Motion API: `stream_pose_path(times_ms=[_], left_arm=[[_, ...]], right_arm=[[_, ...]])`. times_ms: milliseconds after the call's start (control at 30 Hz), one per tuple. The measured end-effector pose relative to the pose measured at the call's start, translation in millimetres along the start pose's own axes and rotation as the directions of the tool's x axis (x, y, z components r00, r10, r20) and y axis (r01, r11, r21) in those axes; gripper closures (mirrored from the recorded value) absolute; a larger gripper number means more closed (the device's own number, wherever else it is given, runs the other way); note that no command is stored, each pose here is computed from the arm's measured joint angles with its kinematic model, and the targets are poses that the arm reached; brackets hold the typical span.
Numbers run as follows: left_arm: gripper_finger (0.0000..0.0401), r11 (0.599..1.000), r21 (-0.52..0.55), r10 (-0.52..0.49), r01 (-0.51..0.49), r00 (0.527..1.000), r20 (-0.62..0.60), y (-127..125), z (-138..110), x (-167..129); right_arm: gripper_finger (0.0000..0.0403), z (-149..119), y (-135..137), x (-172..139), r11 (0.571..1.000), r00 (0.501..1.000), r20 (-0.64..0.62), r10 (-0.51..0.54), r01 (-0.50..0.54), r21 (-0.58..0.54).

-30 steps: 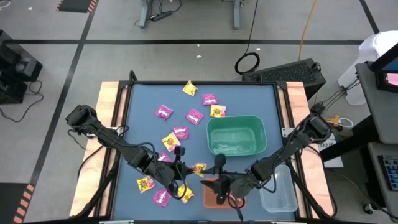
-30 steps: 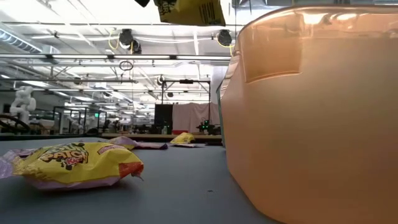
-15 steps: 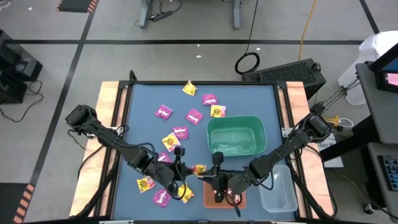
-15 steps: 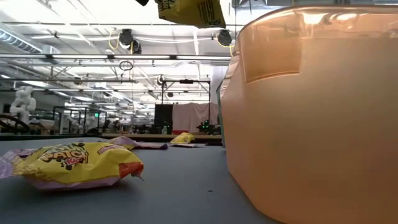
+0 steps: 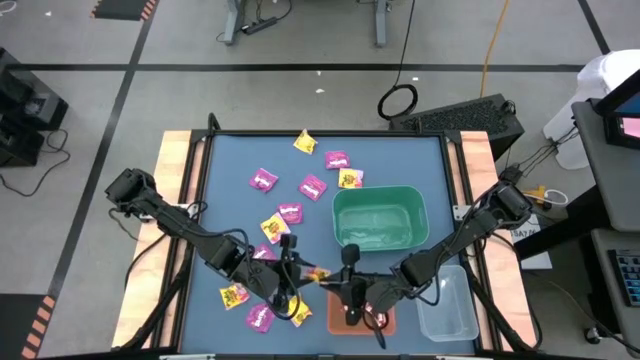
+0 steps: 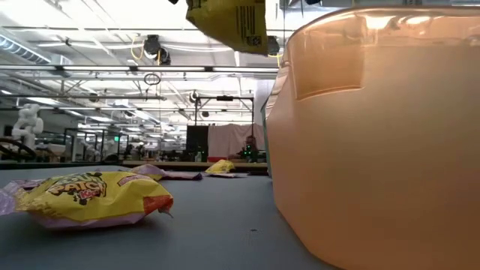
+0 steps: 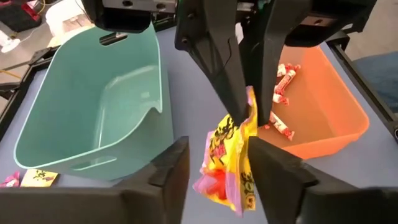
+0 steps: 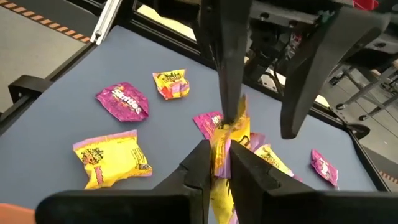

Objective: Sort candy
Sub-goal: Put the yellow candy pack into the green bin

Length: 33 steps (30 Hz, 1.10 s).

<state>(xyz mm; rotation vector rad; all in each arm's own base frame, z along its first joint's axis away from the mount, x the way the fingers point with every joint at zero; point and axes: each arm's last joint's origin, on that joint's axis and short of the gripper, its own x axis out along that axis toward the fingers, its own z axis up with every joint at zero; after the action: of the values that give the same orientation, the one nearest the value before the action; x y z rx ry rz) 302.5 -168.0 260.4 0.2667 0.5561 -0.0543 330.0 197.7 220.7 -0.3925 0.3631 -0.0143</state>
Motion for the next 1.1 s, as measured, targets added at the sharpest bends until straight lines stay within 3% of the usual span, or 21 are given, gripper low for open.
stream_pose_path(times_ms=[333, 767, 967, 1100], left_arm=[[0.0175, 1.000, -0.003, 0.000, 0.000, 1.000, 0.004, 0, 0, 0], [0.0173, 0.993, 0.014, 0.119, -0.120, 0.992, 0.047, -3, 7, -22], [0.0173, 0.976, 0.080, 0.205, -0.204, 0.979, -0.003, -1, -10, -17], [0.0173, 0.957, 0.080, 0.283, -0.280, 0.959, -0.025, 9, -17, -10]], right_arm=[[0.0360, -2, 0, -1, 0.999, 0.999, -0.020, -0.038, 0.038, -0.009], [0.0360, 9, 1, -23, 0.997, 0.997, -0.014, -0.077, 0.077, -0.026], [0.0360, 14, -7, -45, 0.989, 0.991, -0.052, -0.125, 0.121, -0.085], [0.0360, 22, -16, -64, 0.987, 0.988, -0.054, -0.148, 0.144, -0.066]])
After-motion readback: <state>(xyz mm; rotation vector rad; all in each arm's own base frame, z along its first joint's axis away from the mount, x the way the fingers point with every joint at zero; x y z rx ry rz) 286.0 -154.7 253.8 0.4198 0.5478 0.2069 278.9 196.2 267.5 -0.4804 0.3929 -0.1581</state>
